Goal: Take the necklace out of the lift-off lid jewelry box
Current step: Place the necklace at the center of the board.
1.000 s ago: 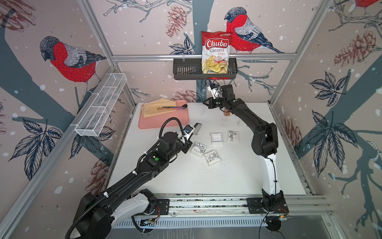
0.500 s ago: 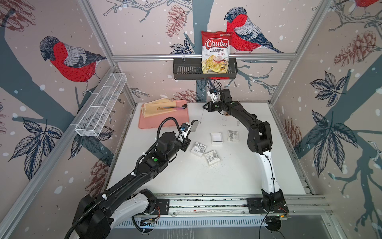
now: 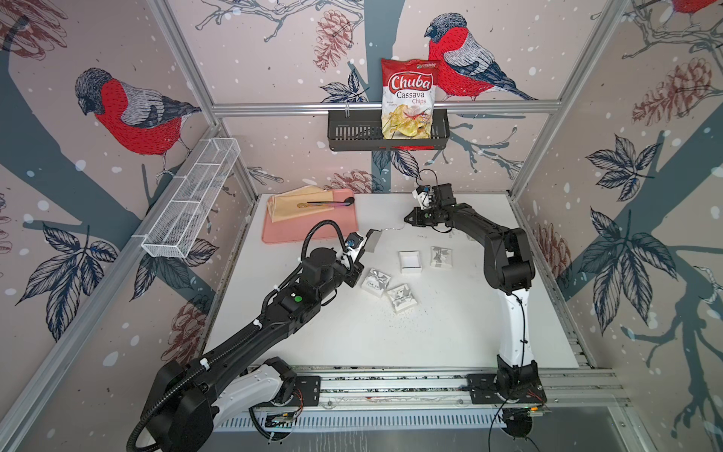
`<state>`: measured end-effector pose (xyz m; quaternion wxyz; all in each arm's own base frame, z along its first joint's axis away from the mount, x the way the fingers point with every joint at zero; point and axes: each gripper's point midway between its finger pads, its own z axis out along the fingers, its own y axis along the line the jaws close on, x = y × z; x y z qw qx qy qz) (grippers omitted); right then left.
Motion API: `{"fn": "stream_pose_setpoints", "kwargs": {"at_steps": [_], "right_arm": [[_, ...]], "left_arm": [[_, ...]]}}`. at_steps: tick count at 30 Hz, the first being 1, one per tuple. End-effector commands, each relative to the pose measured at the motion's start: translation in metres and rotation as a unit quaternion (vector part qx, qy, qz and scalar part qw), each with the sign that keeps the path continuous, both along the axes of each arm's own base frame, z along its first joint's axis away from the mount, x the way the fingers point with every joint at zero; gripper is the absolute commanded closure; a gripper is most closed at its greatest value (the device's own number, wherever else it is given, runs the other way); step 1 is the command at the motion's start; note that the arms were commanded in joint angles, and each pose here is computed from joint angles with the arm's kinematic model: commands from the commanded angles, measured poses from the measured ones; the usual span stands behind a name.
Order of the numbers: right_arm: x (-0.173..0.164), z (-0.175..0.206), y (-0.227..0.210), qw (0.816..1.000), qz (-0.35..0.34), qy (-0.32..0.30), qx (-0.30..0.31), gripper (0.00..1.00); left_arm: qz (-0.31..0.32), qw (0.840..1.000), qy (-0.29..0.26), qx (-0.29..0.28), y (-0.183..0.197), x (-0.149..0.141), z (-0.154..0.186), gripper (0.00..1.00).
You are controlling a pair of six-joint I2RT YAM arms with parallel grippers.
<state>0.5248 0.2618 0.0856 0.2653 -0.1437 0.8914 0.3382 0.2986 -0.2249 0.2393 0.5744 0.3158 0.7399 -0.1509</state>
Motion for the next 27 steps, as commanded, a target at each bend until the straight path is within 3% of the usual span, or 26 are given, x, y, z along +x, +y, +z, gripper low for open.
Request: {"fn": "stream_pose_setpoints", "kwargs": {"at_steps": [1,10,18,21,27], "right_arm": [[0.006,-0.003,-0.019,0.999,-0.03,-0.012,-0.025,0.93],[0.0,-0.039,-0.06,0.989,-0.085,0.021,-0.117,0.89],[-0.007,-0.054,-0.082,0.979,-0.118,0.035,-0.162,0.86],[-0.009,-0.052,-0.089,0.976,-0.127,0.033,-0.175,0.81],[-0.016,-0.028,-0.085,0.979,-0.117,0.008,-0.168,0.59]], "left_arm": [[-0.008,1.0,-0.019,-0.021,-0.006,0.003,0.015,1.0],[-0.021,1.0,-0.008,-0.014,-0.013,0.006,0.006,1.0],[-0.031,0.999,0.001,-0.011,-0.02,0.009,0.001,1.0],[-0.037,0.999,0.005,-0.011,-0.023,0.009,0.001,1.0],[-0.041,0.999,0.011,-0.02,-0.03,0.015,-0.002,1.0]]}}
